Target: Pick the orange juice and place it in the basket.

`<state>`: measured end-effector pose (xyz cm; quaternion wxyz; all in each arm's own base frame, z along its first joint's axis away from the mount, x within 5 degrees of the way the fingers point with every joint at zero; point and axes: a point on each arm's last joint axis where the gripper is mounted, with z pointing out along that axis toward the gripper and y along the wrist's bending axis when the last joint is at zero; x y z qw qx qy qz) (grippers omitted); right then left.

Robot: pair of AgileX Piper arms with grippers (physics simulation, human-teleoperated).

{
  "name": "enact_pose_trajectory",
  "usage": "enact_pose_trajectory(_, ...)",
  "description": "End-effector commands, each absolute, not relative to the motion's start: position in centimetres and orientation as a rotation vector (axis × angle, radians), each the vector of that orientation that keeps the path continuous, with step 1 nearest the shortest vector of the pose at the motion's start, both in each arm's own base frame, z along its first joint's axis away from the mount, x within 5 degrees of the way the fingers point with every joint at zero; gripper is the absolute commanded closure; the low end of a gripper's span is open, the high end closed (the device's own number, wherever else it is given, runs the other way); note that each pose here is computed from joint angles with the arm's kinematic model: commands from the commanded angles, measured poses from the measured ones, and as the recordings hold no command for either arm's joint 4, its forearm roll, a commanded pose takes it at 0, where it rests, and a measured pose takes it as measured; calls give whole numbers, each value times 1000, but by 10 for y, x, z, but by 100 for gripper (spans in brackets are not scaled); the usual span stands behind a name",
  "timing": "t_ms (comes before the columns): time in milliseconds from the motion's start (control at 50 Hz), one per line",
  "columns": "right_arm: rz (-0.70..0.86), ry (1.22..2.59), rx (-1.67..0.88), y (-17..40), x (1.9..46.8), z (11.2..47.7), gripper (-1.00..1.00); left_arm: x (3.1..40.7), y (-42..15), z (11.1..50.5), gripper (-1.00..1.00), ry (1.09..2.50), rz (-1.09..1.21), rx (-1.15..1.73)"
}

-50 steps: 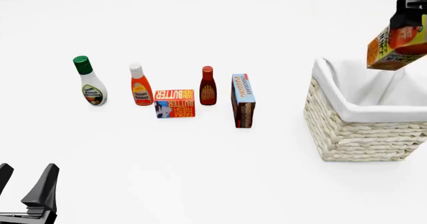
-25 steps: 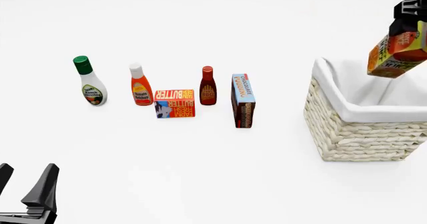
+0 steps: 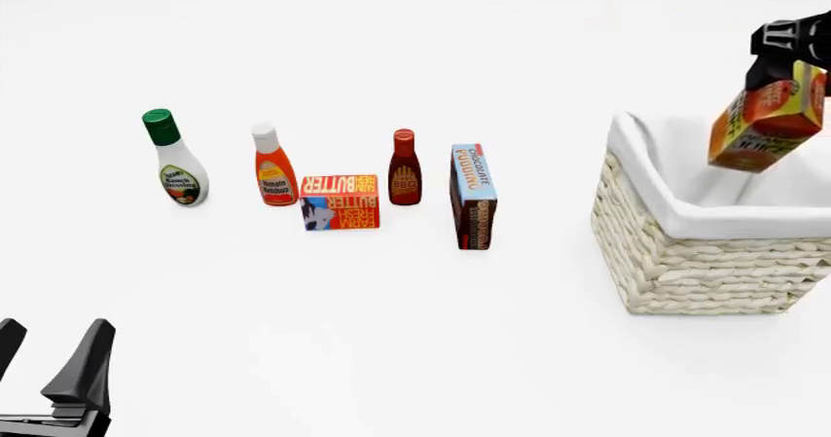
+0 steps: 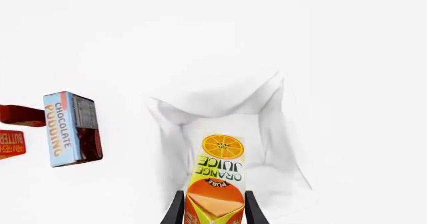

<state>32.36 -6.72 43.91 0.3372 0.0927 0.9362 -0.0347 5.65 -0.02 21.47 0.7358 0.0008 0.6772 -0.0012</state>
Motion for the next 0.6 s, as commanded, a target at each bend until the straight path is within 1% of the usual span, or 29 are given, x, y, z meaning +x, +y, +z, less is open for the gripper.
enact_pose_trajectory(20,-77,2457,290,-70,332,431,100,56,0,214,-100,1487,-3,2)
enact_pose_trajectory(300,-63,2492,317,-71,342,418,100,56,0,214,-100,1487,-2,2)
enact_pose_trajectory(600,-72,2495,341,-78,343,416,100,56,0,214,-100,1487,-2,1)
